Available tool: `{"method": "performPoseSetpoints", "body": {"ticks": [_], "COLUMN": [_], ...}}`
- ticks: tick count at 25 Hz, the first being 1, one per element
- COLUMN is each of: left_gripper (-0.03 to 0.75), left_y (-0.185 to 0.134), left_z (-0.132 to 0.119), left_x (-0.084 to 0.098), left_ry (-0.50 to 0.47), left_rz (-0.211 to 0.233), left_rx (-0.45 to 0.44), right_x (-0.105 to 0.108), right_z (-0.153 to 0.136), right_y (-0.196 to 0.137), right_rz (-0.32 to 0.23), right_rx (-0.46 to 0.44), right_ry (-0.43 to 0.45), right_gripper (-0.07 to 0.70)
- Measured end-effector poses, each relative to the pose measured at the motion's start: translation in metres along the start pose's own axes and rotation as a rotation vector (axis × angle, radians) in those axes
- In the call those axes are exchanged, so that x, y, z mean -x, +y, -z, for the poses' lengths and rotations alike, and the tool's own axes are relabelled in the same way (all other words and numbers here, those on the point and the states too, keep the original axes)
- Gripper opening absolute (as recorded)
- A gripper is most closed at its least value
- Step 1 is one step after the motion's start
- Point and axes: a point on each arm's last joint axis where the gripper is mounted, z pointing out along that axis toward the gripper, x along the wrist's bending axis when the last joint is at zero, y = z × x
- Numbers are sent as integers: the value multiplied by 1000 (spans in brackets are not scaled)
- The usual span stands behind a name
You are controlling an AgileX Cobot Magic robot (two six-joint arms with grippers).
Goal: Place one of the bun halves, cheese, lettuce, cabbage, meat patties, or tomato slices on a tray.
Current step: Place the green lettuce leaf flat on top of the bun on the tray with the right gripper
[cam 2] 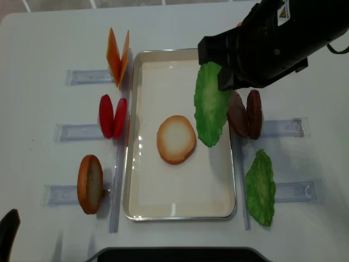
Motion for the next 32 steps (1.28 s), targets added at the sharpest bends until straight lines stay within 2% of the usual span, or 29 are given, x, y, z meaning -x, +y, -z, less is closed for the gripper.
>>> {"method": "performPoseSetpoints", "body": {"ticks": [10, 17, 23, 32], "left_gripper": [636, 636, 636, 636], "left_y": [0, 0, 0, 0], "left_z": [0, 0, 0, 0], "left_x": [0, 0, 0, 0], "left_ry": [0, 0, 0, 0], "left_rz": [0, 0, 0, 0], "left_rx": [0, 0, 0, 0], "right_x": [-13, -18, -17, -23], "right_z": [-43, -85, -118, -134], "right_y": [15, 15, 16, 19], "right_rz": [13, 29, 17, 17], "right_rx": [-20, -68, -105, -60], "right_ry": [150, 137, 133, 183], "right_gripper": [24, 24, 24, 24]}}
